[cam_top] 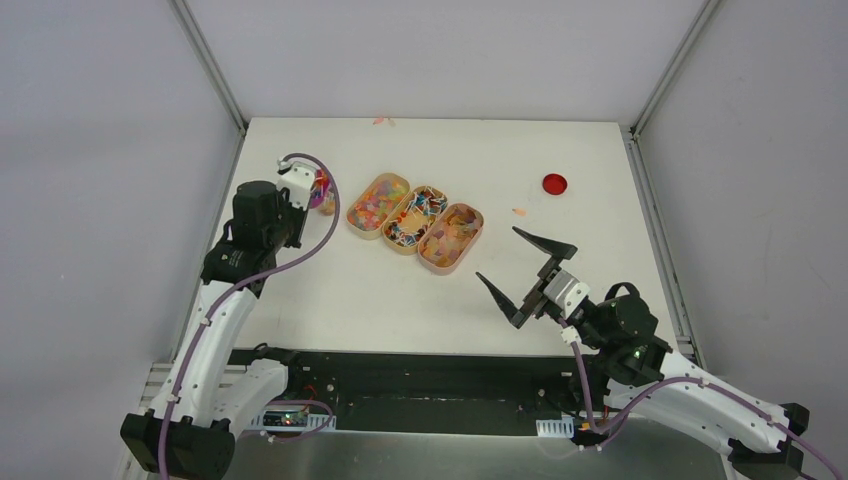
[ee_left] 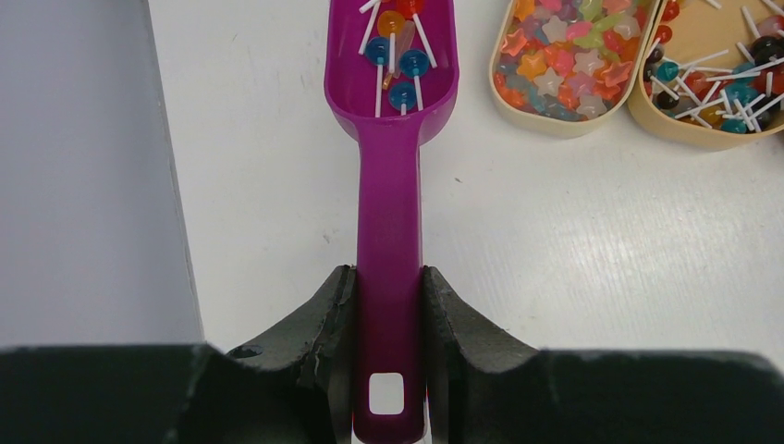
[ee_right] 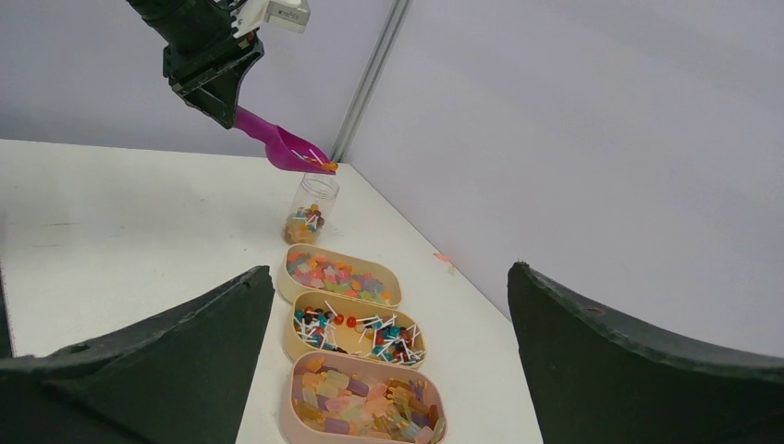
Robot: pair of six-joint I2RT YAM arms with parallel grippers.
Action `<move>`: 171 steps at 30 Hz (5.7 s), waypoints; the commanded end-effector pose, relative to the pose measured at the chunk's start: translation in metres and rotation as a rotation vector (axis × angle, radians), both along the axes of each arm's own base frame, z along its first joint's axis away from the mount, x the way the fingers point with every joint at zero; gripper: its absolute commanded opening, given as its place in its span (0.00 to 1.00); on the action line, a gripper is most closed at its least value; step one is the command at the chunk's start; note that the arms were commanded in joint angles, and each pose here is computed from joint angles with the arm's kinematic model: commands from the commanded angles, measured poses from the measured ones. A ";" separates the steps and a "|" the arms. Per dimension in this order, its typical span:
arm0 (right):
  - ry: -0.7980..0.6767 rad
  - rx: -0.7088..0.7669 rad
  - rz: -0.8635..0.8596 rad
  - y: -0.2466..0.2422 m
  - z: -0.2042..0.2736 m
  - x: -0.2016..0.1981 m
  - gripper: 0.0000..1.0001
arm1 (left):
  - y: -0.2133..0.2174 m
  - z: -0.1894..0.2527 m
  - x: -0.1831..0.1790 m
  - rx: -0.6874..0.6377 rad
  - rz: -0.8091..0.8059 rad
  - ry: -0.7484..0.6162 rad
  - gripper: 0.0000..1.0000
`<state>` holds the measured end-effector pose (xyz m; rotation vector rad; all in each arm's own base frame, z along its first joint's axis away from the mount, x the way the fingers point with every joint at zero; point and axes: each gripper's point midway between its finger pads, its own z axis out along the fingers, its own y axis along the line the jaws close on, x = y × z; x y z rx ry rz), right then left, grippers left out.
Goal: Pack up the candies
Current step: Place the fake candies in the packing bottle, then place the spatula at the center of the board.
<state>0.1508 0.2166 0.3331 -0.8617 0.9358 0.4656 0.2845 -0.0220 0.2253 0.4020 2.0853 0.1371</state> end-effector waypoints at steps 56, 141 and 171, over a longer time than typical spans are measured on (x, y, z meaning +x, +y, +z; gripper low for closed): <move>-0.017 0.079 0.013 -0.007 0.017 -0.006 1.00 | 0.013 0.045 0.009 -0.003 0.103 0.209 0.00; 0.011 0.040 -0.066 -0.004 0.004 0.011 1.00 | -0.072 0.122 0.015 -0.093 -0.424 -0.217 0.00; 0.428 0.276 -0.195 -0.037 0.006 0.024 1.00 | -0.035 0.135 0.010 -0.361 -0.030 -0.456 0.00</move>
